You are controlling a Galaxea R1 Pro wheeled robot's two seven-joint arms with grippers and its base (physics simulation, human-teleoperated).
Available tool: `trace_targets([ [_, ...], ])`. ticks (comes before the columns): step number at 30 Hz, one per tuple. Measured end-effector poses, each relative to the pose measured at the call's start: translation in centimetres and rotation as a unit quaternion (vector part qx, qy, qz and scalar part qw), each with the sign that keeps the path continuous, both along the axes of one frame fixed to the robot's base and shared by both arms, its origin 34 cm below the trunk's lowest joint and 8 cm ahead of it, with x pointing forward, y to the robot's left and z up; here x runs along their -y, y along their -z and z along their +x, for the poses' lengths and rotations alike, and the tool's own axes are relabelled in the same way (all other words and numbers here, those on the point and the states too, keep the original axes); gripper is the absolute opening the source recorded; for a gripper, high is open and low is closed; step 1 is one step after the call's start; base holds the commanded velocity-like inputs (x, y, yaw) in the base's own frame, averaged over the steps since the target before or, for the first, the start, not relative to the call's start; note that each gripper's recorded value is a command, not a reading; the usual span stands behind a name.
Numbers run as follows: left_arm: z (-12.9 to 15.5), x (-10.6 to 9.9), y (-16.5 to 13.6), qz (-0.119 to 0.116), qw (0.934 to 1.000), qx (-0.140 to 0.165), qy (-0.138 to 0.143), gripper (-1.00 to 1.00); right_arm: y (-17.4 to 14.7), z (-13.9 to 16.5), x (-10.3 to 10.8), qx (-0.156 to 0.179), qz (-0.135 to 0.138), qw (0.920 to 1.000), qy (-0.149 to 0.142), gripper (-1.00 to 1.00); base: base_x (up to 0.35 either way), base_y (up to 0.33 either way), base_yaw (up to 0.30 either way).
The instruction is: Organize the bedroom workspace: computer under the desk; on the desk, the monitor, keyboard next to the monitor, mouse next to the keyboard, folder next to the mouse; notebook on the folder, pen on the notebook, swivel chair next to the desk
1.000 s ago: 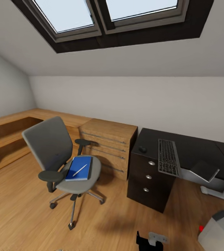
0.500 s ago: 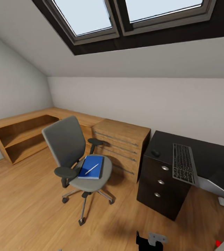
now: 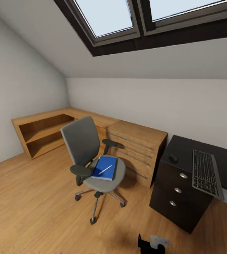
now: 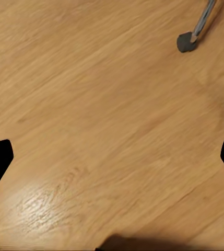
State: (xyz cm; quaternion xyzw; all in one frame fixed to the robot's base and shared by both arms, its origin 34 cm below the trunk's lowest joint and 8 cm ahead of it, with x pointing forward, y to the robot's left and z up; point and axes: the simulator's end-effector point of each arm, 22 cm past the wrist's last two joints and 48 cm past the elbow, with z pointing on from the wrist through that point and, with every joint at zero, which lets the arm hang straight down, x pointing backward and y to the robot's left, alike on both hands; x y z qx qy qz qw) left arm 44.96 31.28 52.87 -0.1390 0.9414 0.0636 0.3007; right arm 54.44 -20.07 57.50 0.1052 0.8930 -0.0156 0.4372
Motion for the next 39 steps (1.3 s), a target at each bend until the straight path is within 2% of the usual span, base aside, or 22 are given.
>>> trace_targets([
  [19, 0.01, -0.11, -0.02, 0.001, 1.0000, 0.000, 0.000, 1.00, -0.02, 0.01, -0.03, 0.000, 0.000, 1.0000, -0.001, 1.00, 0.005, 0.000, 0.264],
  [26, 0.00, -0.15, -0.06, 0.001, 1.0000, 0.001, -0.001, 1.00, -0.05, 0.00, -0.04, 0.001, 0.000, 1.0000, -0.002, 1.00, 0.237, 0.000, 0.254],
  [38, 0.02, -0.19, -0.03, 0.001, 1.0000, 0.001, -0.001, 1.00, 0.03, -0.01, 0.06, 0.000, 0.000, 1.0000, -0.001, 1.00, 0.083, 0.000, 0.054],
  [39, 0.05, -0.62, -0.08, 0.001, 1.0000, 0.002, -0.003, 1.00, -0.08, 0.20, 0.85, 0.002, -0.004, 1.0000, 0.007, 1.00, 0.000, 0.000, 0.000],
])
